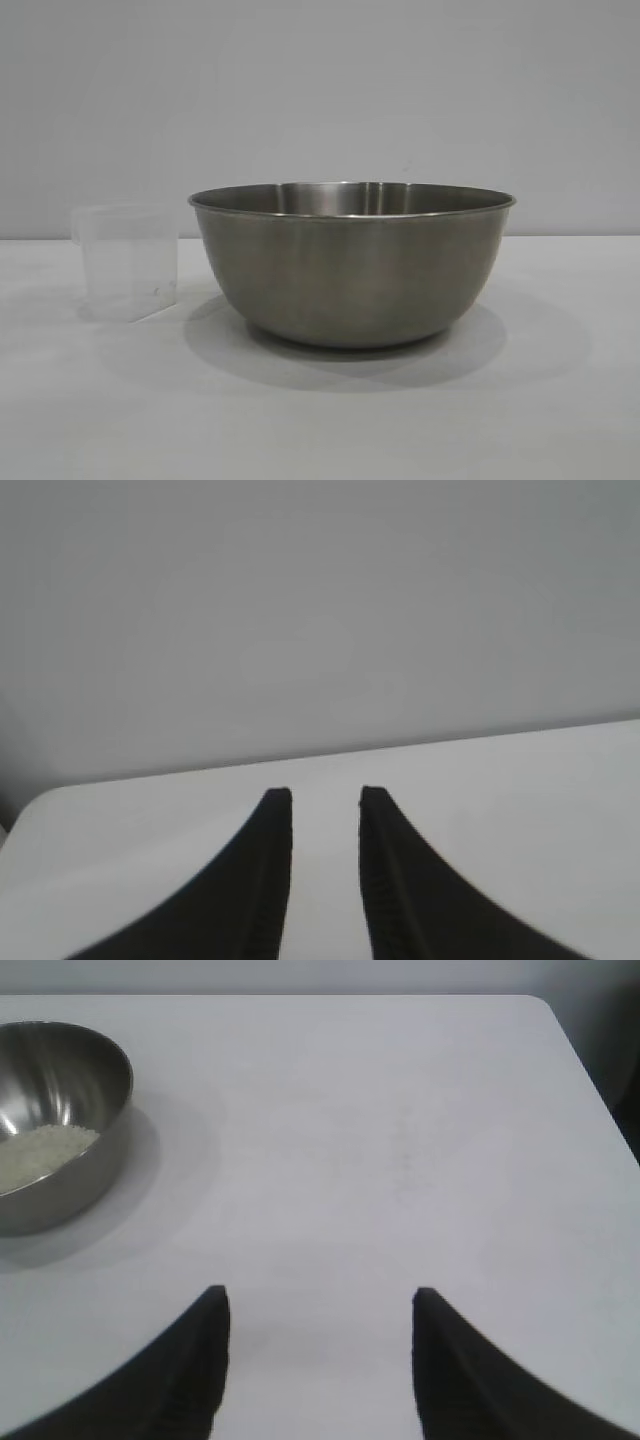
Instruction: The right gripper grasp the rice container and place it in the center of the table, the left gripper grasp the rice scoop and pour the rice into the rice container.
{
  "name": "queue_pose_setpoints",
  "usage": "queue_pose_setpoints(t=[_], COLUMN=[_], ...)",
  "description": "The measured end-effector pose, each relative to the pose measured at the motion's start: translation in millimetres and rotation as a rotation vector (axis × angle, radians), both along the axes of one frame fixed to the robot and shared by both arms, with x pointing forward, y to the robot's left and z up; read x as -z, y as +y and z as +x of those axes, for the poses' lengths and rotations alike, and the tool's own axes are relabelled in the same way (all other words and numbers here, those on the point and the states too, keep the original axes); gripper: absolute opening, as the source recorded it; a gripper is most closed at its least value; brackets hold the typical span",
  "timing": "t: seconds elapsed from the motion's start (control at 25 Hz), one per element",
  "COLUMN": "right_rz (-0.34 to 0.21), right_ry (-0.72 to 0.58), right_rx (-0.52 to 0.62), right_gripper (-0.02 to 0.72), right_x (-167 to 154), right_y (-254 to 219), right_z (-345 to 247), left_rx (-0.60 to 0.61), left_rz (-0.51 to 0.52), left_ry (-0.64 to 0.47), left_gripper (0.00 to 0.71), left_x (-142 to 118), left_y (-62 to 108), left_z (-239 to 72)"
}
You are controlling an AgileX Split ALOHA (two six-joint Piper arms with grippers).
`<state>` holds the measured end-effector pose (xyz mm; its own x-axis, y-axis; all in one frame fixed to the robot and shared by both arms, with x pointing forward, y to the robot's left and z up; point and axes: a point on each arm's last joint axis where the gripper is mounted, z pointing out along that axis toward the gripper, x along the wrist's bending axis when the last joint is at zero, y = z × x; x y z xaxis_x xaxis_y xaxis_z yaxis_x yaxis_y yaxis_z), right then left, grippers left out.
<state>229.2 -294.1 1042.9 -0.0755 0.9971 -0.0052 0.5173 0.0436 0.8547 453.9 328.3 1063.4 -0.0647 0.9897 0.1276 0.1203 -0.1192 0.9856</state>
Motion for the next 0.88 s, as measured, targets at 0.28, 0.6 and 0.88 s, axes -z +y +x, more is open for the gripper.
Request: queue_pose_setpoints(t=[0.28,0.6,0.88], right_rz=[0.0,0.0,0.0], right_ry=[0.0,0.0,0.0], right_rx=[0.0,0.0,0.0], right_gripper=[0.346,0.346,0.346], right_x=[0,0,0], right_y=[0,0,0], right_z=[0,0,0], left_rx=[-0.123,-0.202,-0.123], left_rz=[-0.044,-0.154,-0.201], left_ry=[0.208,0.423,0.577], left_gripper=[0.11,0.164,0.164], left_x=[-13,-4,6], left_y=[1.3,-3.4,-18.4], left_z=[-60,-116,-157])
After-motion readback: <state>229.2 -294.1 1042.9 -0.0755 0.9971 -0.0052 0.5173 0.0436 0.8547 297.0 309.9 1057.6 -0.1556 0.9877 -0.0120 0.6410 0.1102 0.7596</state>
